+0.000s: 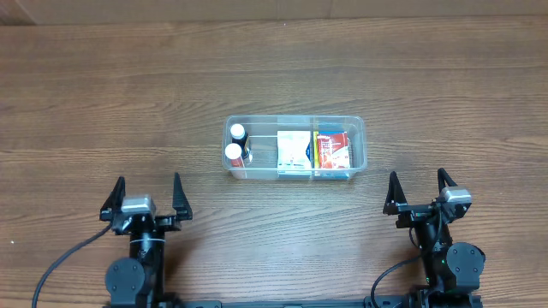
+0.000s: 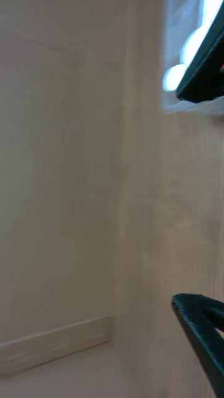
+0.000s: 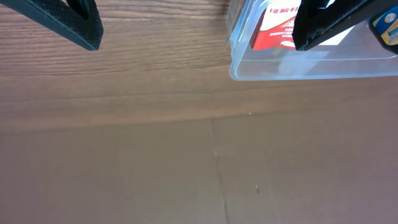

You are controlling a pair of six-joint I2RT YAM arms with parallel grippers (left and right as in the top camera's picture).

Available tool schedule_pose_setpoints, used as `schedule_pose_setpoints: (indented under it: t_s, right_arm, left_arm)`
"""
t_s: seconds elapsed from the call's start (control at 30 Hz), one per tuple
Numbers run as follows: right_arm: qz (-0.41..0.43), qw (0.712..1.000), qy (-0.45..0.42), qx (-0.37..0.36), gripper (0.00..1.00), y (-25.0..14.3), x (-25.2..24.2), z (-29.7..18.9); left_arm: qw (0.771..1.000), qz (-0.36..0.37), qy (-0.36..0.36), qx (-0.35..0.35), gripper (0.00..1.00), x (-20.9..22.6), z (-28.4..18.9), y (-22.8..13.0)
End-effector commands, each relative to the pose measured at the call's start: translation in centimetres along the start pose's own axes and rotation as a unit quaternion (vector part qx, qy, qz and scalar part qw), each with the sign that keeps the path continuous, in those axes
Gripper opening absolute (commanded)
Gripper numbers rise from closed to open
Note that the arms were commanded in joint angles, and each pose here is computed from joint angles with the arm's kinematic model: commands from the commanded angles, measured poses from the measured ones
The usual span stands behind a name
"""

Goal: Pack container

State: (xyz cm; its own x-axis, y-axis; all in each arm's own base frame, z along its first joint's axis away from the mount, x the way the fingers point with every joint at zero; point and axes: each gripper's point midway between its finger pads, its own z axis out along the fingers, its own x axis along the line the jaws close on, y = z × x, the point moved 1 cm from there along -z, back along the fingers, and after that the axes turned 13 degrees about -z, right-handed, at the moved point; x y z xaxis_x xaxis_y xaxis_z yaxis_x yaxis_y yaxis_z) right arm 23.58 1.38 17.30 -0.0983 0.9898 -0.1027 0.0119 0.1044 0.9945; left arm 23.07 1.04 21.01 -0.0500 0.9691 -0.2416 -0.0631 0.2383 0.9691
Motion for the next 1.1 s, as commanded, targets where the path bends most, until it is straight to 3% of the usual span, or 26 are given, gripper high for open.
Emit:
schedule_pose_setpoints:
  t_s: [0.0, 0.23, 1.07]
  right_arm:
    - [-0.004, 1.0, 0.005, -0.004, 1.0, -0.1, 0.2, 0.0]
    - [-0.004, 1.0, 0.005, -0.004, 1.0, -0.1, 0.2, 0.0]
    - [-0.004, 1.0, 0.005, -0.004, 1.0, -0.1, 0.2, 0.0]
  left_arm:
    - [0.999, 0.03, -0.005, -0.012, 1.0, 0.4, 0.4, -1.8]
    - [0.997, 0.018, -0.015, 0.069, 1.0, 0.4, 0.2, -5.5]
    - [0.997, 0.018, -0.017, 0.069, 1.0, 0.3, 0.2, -5.5]
